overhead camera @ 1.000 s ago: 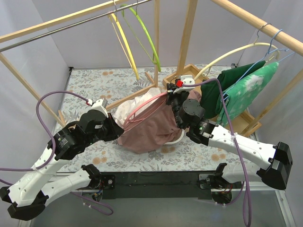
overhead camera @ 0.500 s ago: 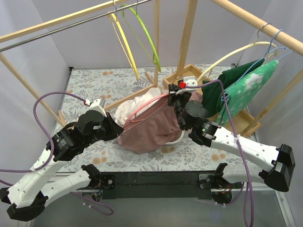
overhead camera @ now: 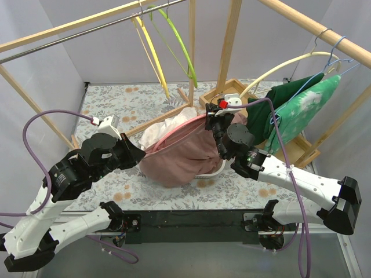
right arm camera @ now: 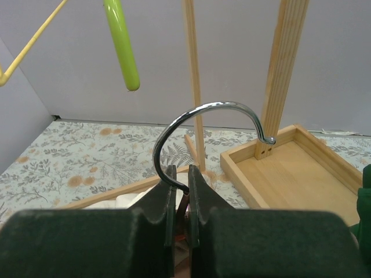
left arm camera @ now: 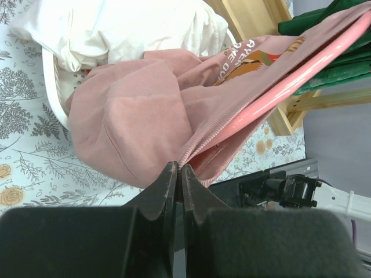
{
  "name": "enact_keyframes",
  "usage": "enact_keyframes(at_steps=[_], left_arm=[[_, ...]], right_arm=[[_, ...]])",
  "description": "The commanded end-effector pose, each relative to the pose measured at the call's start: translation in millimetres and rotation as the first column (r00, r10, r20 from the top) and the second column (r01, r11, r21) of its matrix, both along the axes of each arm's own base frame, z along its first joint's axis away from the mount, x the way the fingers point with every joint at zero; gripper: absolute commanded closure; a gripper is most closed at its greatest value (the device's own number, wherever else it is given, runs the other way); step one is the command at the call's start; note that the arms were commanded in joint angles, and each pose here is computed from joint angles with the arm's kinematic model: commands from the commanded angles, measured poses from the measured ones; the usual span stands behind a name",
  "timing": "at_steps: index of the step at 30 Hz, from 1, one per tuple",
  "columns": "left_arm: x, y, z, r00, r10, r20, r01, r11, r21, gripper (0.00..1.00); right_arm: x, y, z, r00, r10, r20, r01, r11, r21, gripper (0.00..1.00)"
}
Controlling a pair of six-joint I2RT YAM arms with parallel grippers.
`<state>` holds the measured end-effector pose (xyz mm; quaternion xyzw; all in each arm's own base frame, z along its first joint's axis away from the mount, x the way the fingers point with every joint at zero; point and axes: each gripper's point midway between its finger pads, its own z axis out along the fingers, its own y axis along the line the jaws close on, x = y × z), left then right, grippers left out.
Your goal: Place the t-shirt on the hanger
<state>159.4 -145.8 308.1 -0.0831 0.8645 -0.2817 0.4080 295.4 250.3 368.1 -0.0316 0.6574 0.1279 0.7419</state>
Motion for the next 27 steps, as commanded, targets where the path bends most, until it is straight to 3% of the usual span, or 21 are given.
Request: enact_keyframes(at_steps=[1, 7, 14, 27], left_arm=[[-10.8, 29.4, 0.2, 1.0, 0.016, 0.018, -0.017, 0.994, 0.106, 1.0], [-10.9, 17.6, 16.8, 0.995, -0.067, 0.074, 0.061, 0.995, 0.084, 1.0], [-10.6, -11.6, 85.8, 0.946, -0.183, 0.269, 0.203, 0.978, -0.047, 1.0], [7.1, -43.8, 164.4, 0.864, -0.237, 0.444, 0.298, 0.952, -0.072, 1.0]], right_arm=[[14.1, -38.6, 25.1, 0.985, -0.17, 0.032, 0.171, 0.985, -0.016, 0.99], [11.7, -21.8, 31.8, 0.992, -0.125, 0.031, 0.126, 0.992, -0.01, 0.99], [0.2, 13.7, 42.3, 0.998, -0.048, 0.034, 0.048, 0.999, -0.007, 0.99], [-24.5, 56.4, 98.7, 0.986, 0.136, 0.098, -0.138, 0.99, 0.017, 0.99]])
